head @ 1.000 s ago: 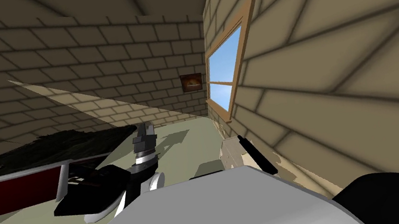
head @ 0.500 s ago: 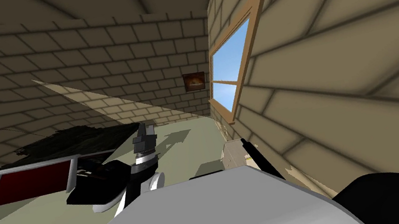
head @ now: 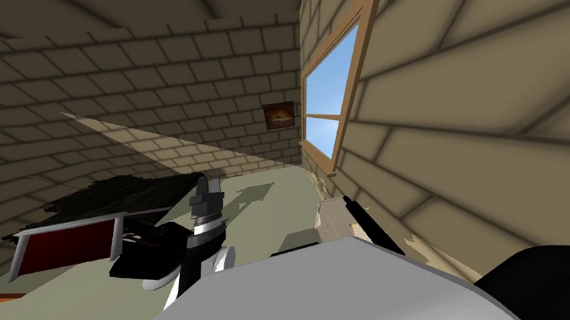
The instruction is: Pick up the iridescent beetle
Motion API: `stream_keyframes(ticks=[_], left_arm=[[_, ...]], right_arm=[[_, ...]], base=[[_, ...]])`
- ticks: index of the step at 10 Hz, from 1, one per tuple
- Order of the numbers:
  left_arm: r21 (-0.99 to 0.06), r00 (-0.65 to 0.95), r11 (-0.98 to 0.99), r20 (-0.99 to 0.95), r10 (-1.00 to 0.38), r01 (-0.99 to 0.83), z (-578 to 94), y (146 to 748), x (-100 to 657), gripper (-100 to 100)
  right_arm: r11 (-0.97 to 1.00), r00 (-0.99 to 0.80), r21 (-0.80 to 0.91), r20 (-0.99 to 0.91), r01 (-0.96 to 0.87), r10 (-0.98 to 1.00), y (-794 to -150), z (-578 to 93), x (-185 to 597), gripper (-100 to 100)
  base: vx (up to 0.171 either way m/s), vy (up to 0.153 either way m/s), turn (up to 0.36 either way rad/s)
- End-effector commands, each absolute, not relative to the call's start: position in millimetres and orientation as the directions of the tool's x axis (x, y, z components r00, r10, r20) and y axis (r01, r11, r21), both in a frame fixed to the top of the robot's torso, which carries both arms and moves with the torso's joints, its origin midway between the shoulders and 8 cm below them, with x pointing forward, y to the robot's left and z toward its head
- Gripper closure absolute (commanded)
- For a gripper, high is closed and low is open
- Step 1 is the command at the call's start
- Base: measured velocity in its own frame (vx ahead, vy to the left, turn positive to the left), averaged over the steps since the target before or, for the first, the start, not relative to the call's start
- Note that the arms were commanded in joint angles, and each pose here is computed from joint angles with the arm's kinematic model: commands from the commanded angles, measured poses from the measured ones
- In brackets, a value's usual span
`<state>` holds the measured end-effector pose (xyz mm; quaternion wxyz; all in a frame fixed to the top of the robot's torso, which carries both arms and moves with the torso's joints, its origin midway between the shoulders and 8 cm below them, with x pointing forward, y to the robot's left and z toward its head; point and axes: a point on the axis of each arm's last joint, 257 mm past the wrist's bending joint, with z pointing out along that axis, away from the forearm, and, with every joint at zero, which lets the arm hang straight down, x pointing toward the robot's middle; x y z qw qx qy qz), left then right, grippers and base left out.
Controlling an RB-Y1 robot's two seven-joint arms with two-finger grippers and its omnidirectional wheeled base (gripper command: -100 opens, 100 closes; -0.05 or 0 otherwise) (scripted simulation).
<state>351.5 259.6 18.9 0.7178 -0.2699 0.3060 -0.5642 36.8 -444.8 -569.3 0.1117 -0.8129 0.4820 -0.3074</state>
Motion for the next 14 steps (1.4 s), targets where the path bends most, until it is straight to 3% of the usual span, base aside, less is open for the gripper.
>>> stream_keyframes(ticks=[1,2,6,7,8,13,14], left_arm=[[-0.733,0.176,0.218,-0.135,-0.975,0.645,18.9,259.6,351.5,0],[-0.733,0.176,0.218,-0.135,-0.975,0.645,18.8,259.6,351.5,0],[-0.733,0.176,0.218,-0.135,-0.975,0.645,18.8,259.6,351.4,0],[-0.733,0.176,0.218,-0.135,-0.975,0.645,18.8,259.6,351.4,0],[-0.733,0.176,0.218,-0.135,-0.975,0.645,18.8,259.6,351.4,0],[-0.733,0.176,0.218,-0.135,-0.975,0.645,18.8,259.6,351.4,0],[-0.733,0.176,0.218,-0.135,-0.975,0.645,18.8,259.6,351.4,0]], right_arm=[[-0.51,0.346,-0.478,0.392,-0.715,-0.852,-444.8,-569.3,36.8,-100],[-0.509,0.345,-0.479,0.392,-0.715,-0.853,-444.6,-569.6,38.2,100],[-0.508,0.344,-0.481,0.391,-0.714,-0.854,-444.1,-569.3,38.9,100],[-0.508,0.344,-0.482,0.391,-0.714,-0.854,-444.1,-569.3,39.0,0],[-0.514,0.351,-0.476,0.392,-0.714,-0.851,-446.2,-564.9,24.8,100],[-0.521,0.36,-0.474,0.392,-0.71,-0.847,-446.0,-554.8,7.3,100],[-0.521,0.361,-0.475,0.391,-0.709,-0.847,-445.5,-554.3,6.1,0]], base=[[-0.023,-0.007,0.016],[0.0,0.0,0.0],[0.0,0.0,0.0],[0.0,0.0,0.0],[0.044,0.004,-0.067],[0.054,0.01,-0.038],[0.0,0.0,0.0]])
